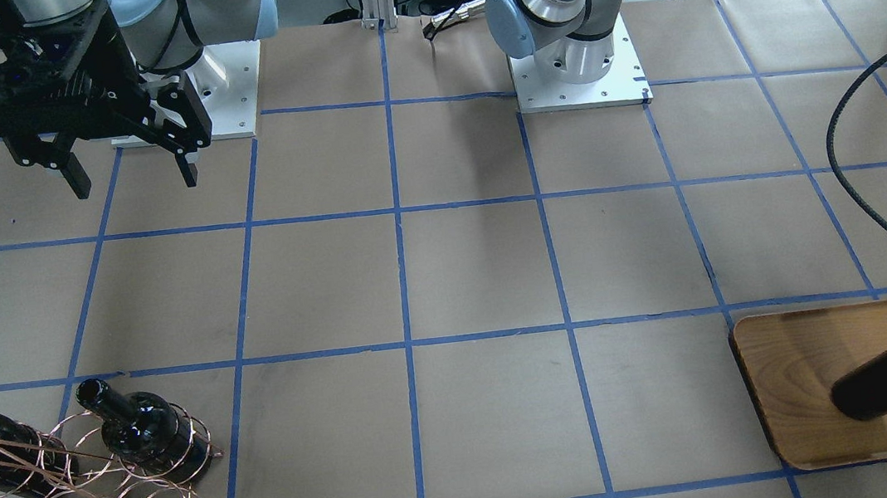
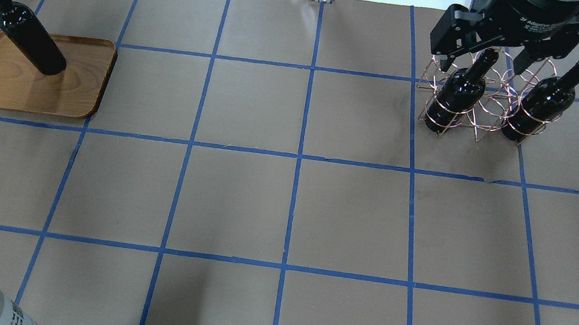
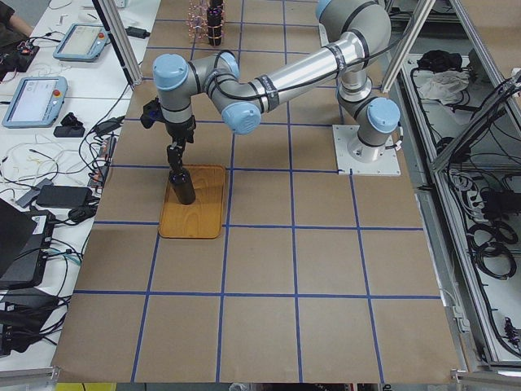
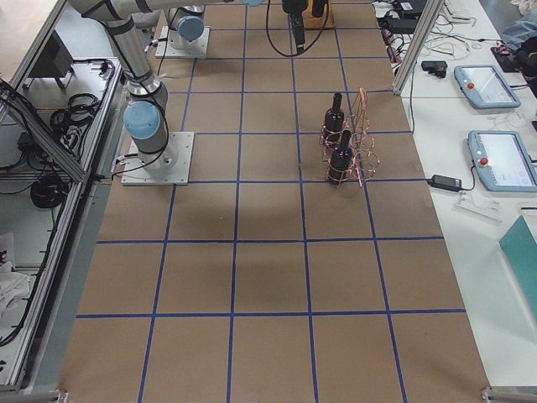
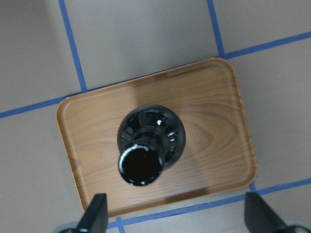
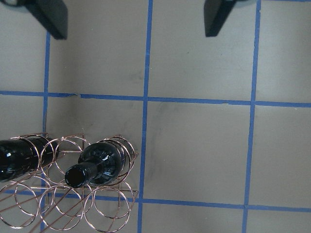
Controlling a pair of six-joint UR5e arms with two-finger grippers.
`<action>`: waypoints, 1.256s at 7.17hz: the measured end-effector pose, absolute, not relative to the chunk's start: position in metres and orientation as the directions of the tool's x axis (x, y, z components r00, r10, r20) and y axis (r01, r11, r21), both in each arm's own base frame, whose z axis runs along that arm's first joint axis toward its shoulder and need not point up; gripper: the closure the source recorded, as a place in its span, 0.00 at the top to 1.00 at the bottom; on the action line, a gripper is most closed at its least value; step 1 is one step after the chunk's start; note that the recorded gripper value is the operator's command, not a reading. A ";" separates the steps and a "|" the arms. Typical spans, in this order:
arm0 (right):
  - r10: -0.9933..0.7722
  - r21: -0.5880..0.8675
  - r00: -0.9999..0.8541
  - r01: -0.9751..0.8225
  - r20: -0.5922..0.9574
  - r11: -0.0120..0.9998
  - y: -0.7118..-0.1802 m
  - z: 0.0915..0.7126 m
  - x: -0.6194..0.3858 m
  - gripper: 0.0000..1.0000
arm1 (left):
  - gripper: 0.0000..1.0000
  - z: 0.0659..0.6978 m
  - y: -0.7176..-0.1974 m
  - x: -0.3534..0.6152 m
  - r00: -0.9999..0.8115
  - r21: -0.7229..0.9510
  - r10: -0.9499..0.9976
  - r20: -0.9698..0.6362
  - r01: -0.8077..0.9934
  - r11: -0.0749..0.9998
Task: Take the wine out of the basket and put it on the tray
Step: 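Open the left gripper and raise it away from the bottle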
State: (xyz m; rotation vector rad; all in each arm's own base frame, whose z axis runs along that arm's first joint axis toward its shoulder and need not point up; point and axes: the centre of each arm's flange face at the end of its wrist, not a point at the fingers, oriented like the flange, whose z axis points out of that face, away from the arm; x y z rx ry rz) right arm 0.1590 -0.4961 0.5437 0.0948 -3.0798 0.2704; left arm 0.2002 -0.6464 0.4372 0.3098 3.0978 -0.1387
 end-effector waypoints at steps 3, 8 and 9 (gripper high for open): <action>-0.057 -0.175 -0.997 -0.065 0.054 0.982 -0.494 0.545 0.159 1.00 | 1.00 0.516 -0.602 0.106 -0.999 -0.081 0.053 -0.009 0.054 0.995; -0.056 -0.174 -0.997 -0.065 0.055 0.983 -0.494 0.545 0.159 1.00 | 1.00 0.546 -0.529 -0.062 -1.000 -0.083 0.017 0.006 0.016 0.996; -0.057 -0.172 -0.997 -0.065 0.055 0.983 -0.494 0.545 0.159 1.00 | 1.00 0.544 -0.517 -0.085 -0.999 -0.080 0.050 0.005 0.049 0.996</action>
